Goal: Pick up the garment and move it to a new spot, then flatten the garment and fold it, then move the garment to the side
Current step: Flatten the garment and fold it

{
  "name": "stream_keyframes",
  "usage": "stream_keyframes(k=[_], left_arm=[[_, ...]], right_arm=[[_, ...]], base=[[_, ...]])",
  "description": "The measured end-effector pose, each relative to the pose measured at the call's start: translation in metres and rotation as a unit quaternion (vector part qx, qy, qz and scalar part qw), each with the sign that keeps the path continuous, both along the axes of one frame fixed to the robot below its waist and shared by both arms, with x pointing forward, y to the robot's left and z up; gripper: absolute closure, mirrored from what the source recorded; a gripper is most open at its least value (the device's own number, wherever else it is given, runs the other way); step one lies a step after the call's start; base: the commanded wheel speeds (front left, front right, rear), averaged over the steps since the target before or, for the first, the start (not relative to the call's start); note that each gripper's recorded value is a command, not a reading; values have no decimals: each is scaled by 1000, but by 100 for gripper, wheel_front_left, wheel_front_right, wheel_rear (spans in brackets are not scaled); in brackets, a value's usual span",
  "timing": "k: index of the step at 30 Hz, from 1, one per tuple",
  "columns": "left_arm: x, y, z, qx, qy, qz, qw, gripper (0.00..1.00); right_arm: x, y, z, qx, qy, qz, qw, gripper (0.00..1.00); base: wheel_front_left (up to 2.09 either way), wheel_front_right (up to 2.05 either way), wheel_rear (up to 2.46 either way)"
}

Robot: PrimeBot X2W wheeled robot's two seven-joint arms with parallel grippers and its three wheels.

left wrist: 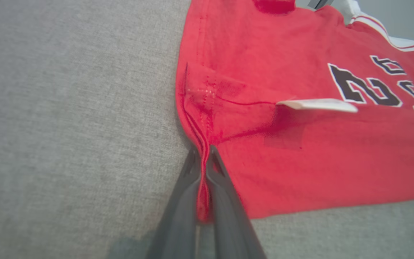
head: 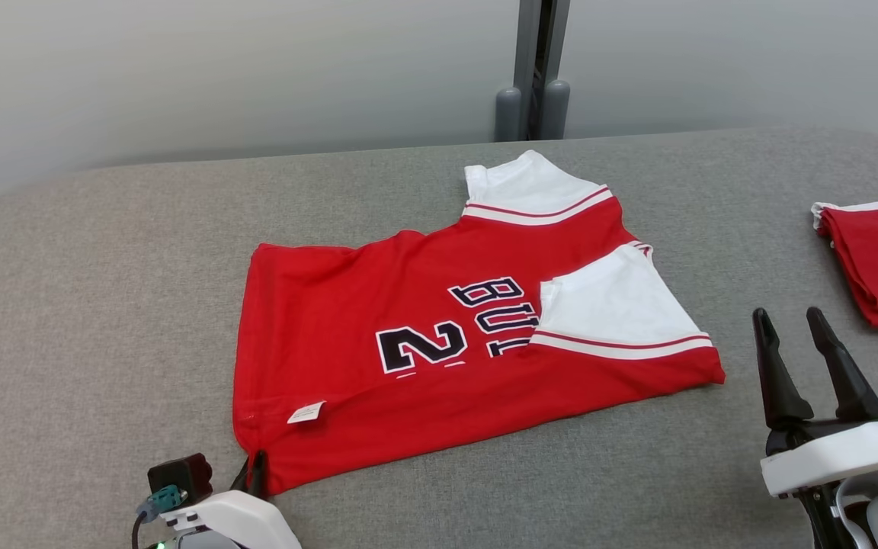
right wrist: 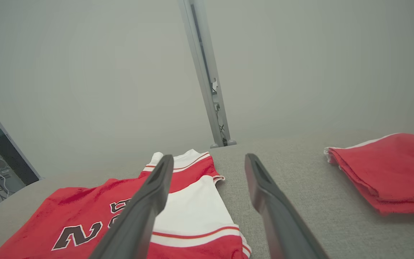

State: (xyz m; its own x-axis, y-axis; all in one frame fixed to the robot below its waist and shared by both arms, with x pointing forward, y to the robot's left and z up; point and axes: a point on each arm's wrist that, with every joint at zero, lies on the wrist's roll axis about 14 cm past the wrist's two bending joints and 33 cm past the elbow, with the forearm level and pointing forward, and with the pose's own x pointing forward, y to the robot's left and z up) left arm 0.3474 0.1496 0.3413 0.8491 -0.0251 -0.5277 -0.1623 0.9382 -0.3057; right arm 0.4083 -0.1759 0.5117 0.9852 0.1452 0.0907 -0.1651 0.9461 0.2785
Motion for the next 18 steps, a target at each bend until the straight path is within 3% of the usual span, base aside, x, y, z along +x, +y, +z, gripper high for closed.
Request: stream_keyframes(k=[9,18], left_arm=[[13,12,20,36,-43,-7,998,100],[13,15,28,44,-62,-2,997,100]], right_arm=[[6,-1,-58,29,107,-21,994,0],[14,3,-106,82,199,-47,975,0]], base=[[0,0,0],[0,0,0]])
